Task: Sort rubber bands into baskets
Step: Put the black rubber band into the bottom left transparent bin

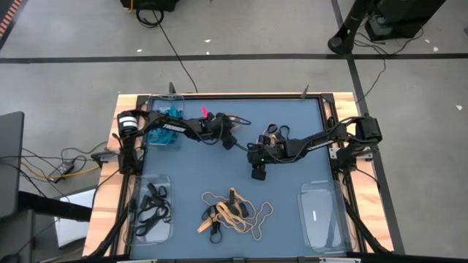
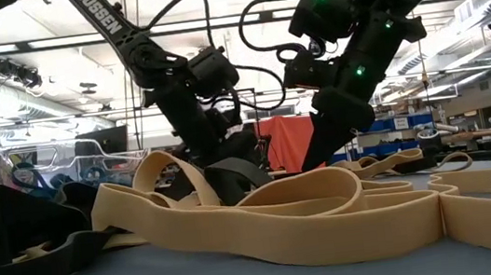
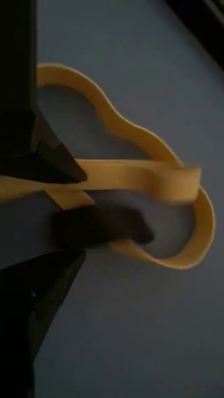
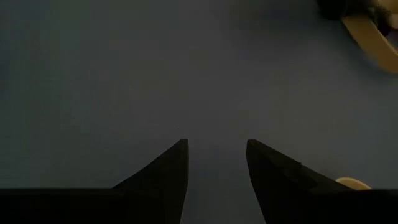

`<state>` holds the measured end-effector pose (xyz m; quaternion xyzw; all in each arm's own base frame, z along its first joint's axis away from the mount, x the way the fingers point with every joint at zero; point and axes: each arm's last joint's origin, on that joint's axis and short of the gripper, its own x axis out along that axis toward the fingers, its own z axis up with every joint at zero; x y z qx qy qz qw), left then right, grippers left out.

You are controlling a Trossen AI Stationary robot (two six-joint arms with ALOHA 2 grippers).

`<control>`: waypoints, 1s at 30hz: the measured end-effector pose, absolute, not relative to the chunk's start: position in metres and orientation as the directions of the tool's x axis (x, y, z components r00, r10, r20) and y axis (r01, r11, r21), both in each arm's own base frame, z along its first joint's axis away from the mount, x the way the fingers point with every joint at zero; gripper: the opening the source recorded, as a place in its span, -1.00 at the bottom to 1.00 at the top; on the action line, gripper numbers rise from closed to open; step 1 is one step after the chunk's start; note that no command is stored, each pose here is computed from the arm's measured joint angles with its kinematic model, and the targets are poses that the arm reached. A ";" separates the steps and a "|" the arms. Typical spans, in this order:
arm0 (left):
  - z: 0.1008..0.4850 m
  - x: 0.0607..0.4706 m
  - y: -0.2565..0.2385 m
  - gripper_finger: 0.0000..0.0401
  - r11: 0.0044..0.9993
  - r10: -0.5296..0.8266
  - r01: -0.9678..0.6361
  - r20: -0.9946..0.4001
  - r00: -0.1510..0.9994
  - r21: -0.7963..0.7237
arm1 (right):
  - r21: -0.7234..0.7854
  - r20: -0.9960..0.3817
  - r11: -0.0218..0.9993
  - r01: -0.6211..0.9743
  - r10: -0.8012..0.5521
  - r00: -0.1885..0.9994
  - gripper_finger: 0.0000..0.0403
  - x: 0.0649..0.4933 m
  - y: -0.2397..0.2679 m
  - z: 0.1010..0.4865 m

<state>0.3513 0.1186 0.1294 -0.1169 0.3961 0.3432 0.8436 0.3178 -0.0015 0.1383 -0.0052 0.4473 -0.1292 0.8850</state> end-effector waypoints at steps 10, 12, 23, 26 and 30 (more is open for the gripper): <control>0.128 0.353 0.117 -0.56 0.780 0.430 -0.624 -0.764 0.481 0.047 | -0.124 -0.791 0.967 0.224 -0.233 0.566 -0.14 0.318 -0.002 0.138; 0.128 0.353 0.117 -0.72 0.781 0.430 -0.623 -0.763 0.482 0.047 | -0.124 -0.791 0.967 0.224 -0.233 0.566 -0.14 0.318 -0.002 0.138; 0.170 0.340 0.101 -0.98 0.827 0.344 -0.561 -0.773 0.533 -0.018 | -0.128 -0.799 0.967 0.222 -0.233 0.554 -0.14 0.317 -0.002 0.137; 0.190 0.337 0.089 -0.98 0.845 0.336 -0.534 -0.747 0.574 -0.030 | -0.128 -0.799 0.967 0.222 -0.233 0.554 -0.14 0.317 -0.002 0.137; 0.212 0.328 0.065 -0.99 0.877 0.300 -0.479 -0.740 0.602 -0.035 | -0.129 -0.802 0.967 0.221 -0.233 0.549 -0.14 0.316 -0.002 0.137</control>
